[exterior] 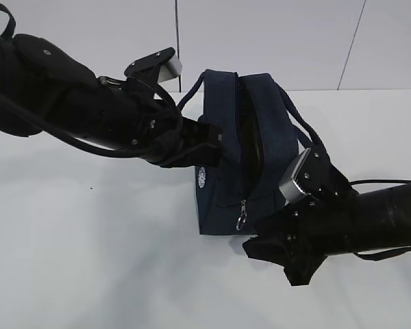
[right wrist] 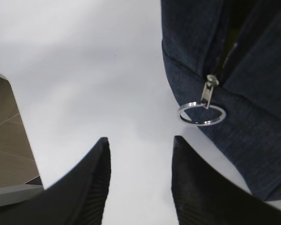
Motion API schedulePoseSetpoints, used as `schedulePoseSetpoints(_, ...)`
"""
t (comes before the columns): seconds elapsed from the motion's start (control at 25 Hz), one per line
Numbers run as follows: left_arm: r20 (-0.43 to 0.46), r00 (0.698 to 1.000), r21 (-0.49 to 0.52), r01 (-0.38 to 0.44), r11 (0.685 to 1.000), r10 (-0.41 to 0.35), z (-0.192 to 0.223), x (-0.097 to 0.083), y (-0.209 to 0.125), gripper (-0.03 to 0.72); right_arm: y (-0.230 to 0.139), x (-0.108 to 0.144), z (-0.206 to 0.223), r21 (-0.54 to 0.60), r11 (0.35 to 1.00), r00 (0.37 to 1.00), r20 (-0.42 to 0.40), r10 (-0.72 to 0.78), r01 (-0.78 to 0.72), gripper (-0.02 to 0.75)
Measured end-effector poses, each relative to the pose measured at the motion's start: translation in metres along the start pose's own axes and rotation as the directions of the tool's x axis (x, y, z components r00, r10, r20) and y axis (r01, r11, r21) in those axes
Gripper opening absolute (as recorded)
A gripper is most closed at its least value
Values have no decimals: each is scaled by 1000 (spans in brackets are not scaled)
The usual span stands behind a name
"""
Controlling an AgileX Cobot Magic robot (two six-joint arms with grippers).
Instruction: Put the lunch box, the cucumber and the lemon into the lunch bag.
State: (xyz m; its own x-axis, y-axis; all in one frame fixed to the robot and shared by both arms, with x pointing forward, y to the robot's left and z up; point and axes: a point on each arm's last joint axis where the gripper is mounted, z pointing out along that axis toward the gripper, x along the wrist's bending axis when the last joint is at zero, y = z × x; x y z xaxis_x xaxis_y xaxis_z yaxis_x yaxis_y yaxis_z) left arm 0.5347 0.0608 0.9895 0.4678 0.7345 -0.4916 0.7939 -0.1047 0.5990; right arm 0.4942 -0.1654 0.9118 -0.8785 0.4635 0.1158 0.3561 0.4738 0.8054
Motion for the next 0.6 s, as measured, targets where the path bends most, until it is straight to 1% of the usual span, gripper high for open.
schedulePoseSetpoints(0.28,0,1000,0,0,1000,0,0,0,0,-6,6,-5,0,-5,998,998,21,-65,65,336)
schedulePoseSetpoints(0.6,0,1000,0,0,1000,0,0,0,0,-6,4,-19,16,8,998,998,16,-55,55,336)
